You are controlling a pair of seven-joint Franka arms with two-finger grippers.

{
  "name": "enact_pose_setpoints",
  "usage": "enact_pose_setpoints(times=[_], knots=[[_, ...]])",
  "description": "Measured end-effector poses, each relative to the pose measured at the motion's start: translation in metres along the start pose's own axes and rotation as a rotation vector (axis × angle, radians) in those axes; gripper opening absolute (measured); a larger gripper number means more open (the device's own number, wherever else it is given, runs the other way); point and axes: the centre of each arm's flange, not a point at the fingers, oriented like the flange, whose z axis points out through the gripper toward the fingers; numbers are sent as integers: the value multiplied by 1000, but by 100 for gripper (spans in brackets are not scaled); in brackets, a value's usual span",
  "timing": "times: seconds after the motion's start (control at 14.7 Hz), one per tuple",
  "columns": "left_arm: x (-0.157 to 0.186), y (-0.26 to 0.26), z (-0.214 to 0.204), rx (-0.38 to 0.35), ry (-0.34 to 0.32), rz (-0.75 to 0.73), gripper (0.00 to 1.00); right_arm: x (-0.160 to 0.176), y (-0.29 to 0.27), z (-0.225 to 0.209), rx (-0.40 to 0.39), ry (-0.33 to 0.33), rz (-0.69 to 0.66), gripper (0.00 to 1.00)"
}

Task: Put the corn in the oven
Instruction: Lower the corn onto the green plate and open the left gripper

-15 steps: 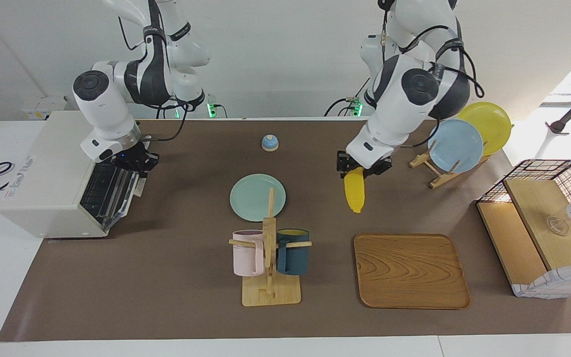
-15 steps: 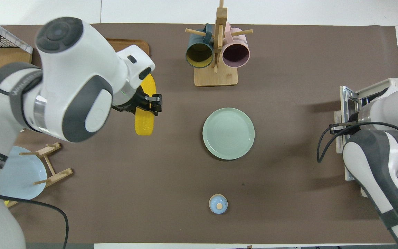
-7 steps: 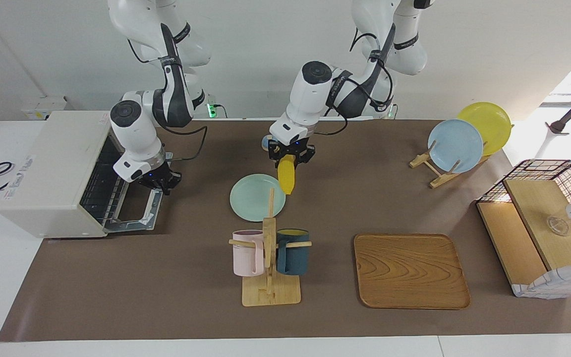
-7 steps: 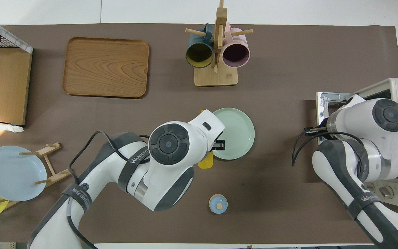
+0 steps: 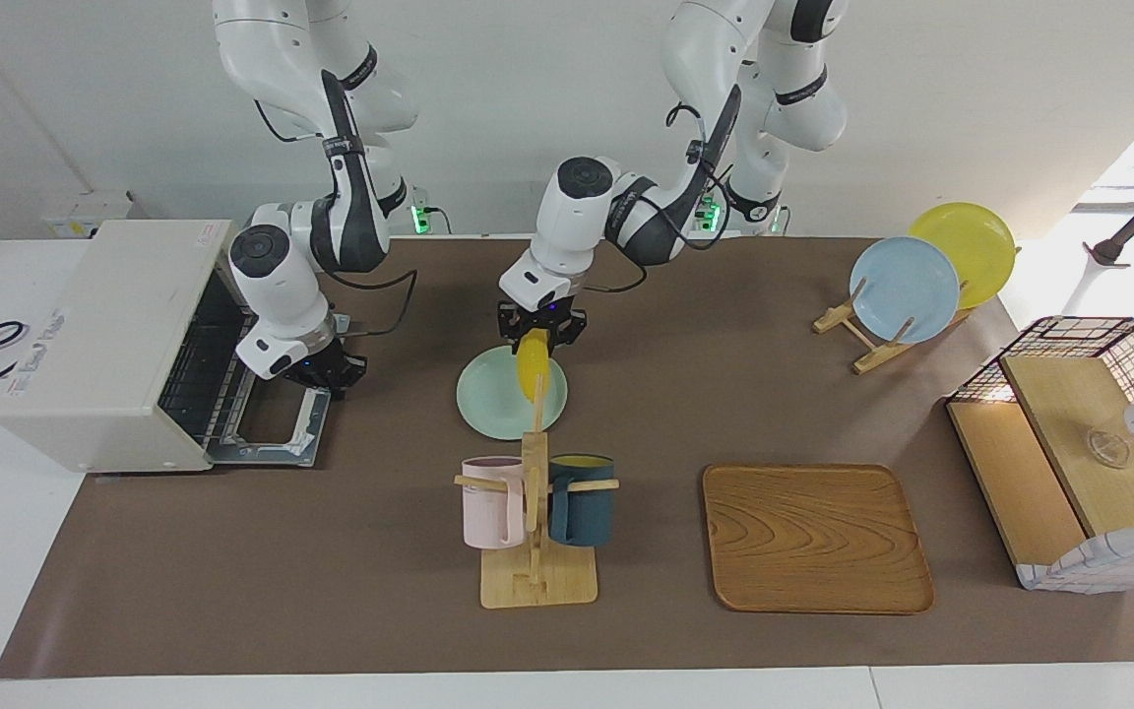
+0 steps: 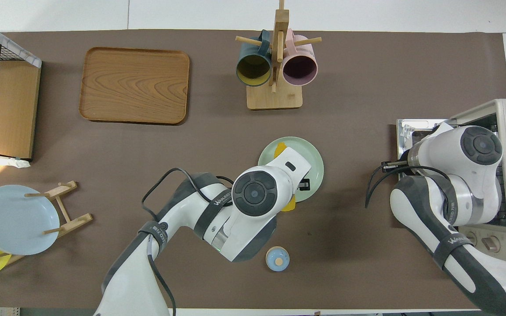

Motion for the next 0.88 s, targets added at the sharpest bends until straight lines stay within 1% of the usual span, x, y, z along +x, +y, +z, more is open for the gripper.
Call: enact_pose_setpoints(times=[0.27,0.34,0.41,0.48,0.61,0.68,0.82,0.88], knots=[[-4,11,16,1,-4,8,56,6,-3,-6,-9,-7,-8,1],[-6,11,19,3,-7,9,56,12,-3,-16,-10,-16,-5,7],[-6,11,21,6,-9,9,56,19,-6,-31,-12,-29,-5,15],[-5,10,22,7,-9,7,56,27,-9,-48,-14,-40,-5,27],[-3,8,22,8,-7,4,56,38,-10,-85,-18,-52,-5,48],[-2,7,22,9,-6,2,61,39,-11,-102,-20,-57,-5,58],[1,5,21,11,-3,-3,81,32,-13,-136,-24,-70,-6,78],[4,2,21,13,-1,-9,91,24,-14,-154,-25,-68,-6,90]])
